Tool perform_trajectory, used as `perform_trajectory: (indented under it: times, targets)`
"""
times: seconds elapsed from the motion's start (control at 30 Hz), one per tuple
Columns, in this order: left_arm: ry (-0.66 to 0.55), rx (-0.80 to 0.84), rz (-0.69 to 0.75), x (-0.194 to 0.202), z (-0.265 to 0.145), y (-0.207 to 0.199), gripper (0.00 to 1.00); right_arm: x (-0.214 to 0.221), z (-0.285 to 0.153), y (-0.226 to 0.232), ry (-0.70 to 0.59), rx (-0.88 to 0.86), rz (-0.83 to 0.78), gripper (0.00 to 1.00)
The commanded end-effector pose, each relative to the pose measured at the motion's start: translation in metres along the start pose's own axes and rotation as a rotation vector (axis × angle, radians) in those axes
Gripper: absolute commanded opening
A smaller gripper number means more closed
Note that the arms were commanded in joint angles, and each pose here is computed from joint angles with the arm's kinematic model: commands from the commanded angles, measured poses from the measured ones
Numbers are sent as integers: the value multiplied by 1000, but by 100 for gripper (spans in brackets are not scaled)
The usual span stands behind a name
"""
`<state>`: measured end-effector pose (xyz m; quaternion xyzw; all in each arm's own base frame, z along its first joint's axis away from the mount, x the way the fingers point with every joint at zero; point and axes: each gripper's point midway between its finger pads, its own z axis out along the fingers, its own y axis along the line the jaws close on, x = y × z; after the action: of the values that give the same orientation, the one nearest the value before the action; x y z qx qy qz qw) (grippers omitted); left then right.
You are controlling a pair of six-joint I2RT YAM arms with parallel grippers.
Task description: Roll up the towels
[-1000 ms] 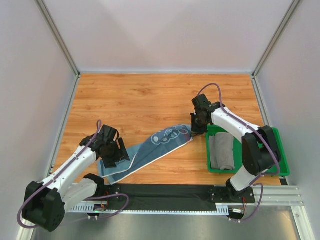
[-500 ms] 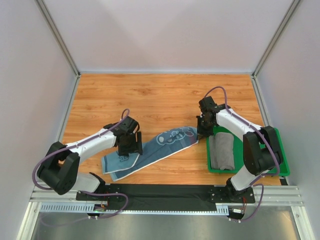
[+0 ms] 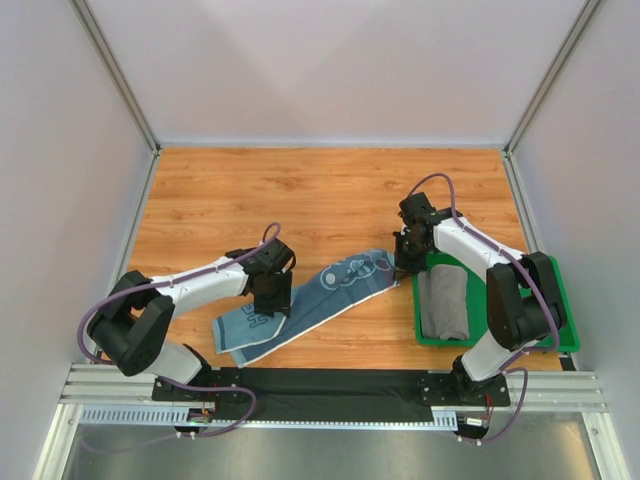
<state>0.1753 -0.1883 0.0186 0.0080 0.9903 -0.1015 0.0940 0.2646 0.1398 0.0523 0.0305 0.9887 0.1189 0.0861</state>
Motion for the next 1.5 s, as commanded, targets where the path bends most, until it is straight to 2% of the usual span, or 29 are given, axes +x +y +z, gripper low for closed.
perform_trajectory:
  times: [0.0, 0.13, 0.2, 0.27, 0.33, 0.53, 0.87, 1.07, 1.1, 1.17, 1.2, 1.23, 1.4, 1.47]
  targets:
    - [-17, 69, 16, -6, -5, -19, 48, -8, -5, 4, -39, -29, -21, 0]
    - [-11, 97, 20, -5, -8, -28, 42, -7, -4, 4, -33, -32, -22, 0]
    - [-8, 107, 34, -2, -10, -33, 44, -7, -4, 4, -31, -33, -22, 0]
    - [-17, 107, 41, -2, -13, -36, 52, -7, -4, 4, -32, -31, -21, 0]
    - [-24, 109, 52, -2, -18, -40, 55, -7, -4, 4, -32, -31, -21, 0]
    - [-24, 37, 83, 2, -26, -38, 52, -7, -3, 4, -30, -35, -20, 0]
    - [57, -49, 88, 19, -3, -30, 50, -5, -3, 5, -28, -41, -23, 0]
    - [40, -66, 93, 17, -4, -26, 50, -5, -3, 5, -26, -42, -21, 0]
    - [37, -63, 96, 17, -4, -27, 48, -5, -2, 5, -26, -40, -23, 0]
    - [34, -48, 103, 17, -5, -30, 25, -5, -1, 5, -25, -41, -21, 0]
    - [36, -47, 106, 18, -6, -30, 4, -5, -1, 5, -23, -42, -21, 0]
    - [37, -45, 109, 18, -6, -31, 0, -5, -1, 5, -22, -42, -22, 0]
    - [-1, -49, 131, 5, -23, -37, 0, -4, 0, 7, -18, -47, -24, 0]
    - [-25, -111, 174, -4, -37, -28, 0, -4, -1, 8, -17, -55, -23, 0]
